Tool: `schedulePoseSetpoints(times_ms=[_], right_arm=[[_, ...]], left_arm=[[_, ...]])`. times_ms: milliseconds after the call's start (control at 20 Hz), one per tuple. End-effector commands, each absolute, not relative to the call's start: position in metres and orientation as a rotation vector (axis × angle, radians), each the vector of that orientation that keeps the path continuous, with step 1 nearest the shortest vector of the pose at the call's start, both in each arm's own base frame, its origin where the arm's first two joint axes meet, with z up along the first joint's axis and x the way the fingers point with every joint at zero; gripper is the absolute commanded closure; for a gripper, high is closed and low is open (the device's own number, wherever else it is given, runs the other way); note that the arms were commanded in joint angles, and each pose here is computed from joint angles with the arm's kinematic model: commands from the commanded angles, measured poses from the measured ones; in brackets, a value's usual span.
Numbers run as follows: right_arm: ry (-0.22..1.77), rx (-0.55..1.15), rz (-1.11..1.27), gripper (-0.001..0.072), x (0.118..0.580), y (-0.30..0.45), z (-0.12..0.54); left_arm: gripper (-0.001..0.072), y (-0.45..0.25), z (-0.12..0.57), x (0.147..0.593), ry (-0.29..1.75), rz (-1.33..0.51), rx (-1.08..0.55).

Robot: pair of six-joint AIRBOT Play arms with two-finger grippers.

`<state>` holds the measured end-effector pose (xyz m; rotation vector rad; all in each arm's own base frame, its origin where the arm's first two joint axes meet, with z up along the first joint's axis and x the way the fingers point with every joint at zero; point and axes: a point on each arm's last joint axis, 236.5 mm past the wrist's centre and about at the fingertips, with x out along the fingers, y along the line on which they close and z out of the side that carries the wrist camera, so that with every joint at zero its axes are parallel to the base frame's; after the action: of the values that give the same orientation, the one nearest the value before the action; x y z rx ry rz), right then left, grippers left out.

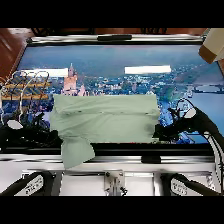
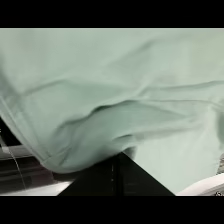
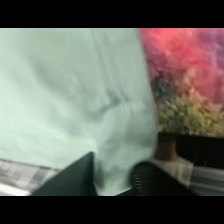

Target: Fold the shirts.

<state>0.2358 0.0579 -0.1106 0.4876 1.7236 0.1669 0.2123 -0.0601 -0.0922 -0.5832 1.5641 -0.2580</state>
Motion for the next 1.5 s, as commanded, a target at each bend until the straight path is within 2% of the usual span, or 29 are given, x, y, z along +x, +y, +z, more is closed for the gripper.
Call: schedulePoseSetpoints(times_ms=[0,100,200,450,600,750,1000,1050,1100,1150,1200,1250,1300,1350,1400,1450], right_arm=[[1.699,0.468,0.166,0.0633,0.243,0.069,-0.113],[1.704,0.464,0.195,0.0641,0.244,0.071,-0.104],[1.625,0.388,0.263,0.0642,0.264,0.069,-0.082],[1.287,0.289,0.198,0.0645,0.371,0.053,-0.022],[1.229,0.242,0.148,0.0645,0.422,0.047,-0.017],[1.240,0.267,0.120,0.0645,0.457,0.044,-0.034],[1.304,0.351,0.096,0.0641,0.475,0.051,-0.076],[1.321,0.381,0.104,0.0624,0.474,0.056,-0.083],[1.330,0.407,0.110,0.0513,0.474,0.061,-0.088],[1.333,0.432,0.120,0.0252,0.474,0.065,-0.088],[1.338,0.412,0.141,0.0182,0.472,0.066,-0.086],[1.352,0.379,0.134,0.0181,0.468,0.057,-0.084],[1.364,0.345,0.117,0.0182,0.464,0.046,-0.081],[1.371,0.328,0.092,0.0155,0.460,0.034,-0.077],[1.379,0.337,0.078,0.0087,0.457,0.026,-0.075],[1.394,0.357,0.071,0.0086,0.454,0.021,-0.076]], left_arm=[[0.0668,-0.056,-0.082,0.226,1.527,-0.266,-0.564],[0.0669,-0.053,-0.069,0.240,1.486,-0.305,-0.514],[0.0669,-0.045,-0.040,0.266,1.409,-0.342,-0.451],[0.0670,-0.027,0.027,0.349,1.208,-0.333,-0.356],[0.0670,-0.019,0.025,0.398,1.217,-0.317,-0.387],[0.0670,-0.012,0.007,0.435,1.260,-0.301,-0.443],[0.0669,-0.020,-0.036,0.468,1.307,-0.308,-0.522],[0.0668,-0.020,-0.044,0.471,1.315,-0.293,-0.551],[0.0664,-0.020,-0.051,0.470,1.332,-0.287,-0.563],[0.0579,-0.021,-0.055,0.468,1.345,-0.290,-0.567],[0.0331,-0.021,-0.056,0.466,1.353,-0.293,-0.569],[0.0102,-0.021,-0.054,0.465,1.358,-0.298,-0.569],[0.0068,-0.021,-0.051,0.461,1.369,-0.309,-0.567],[0.0068,-0.021,-0.047,0.458,1.382,-0.324,-0.563],[0.0068,-0.022,-0.042,0.456,1.392,-0.339,-0.560],[0.0069,-0.023,-0.038,0.454,1.398,-0.350,-0.555]])
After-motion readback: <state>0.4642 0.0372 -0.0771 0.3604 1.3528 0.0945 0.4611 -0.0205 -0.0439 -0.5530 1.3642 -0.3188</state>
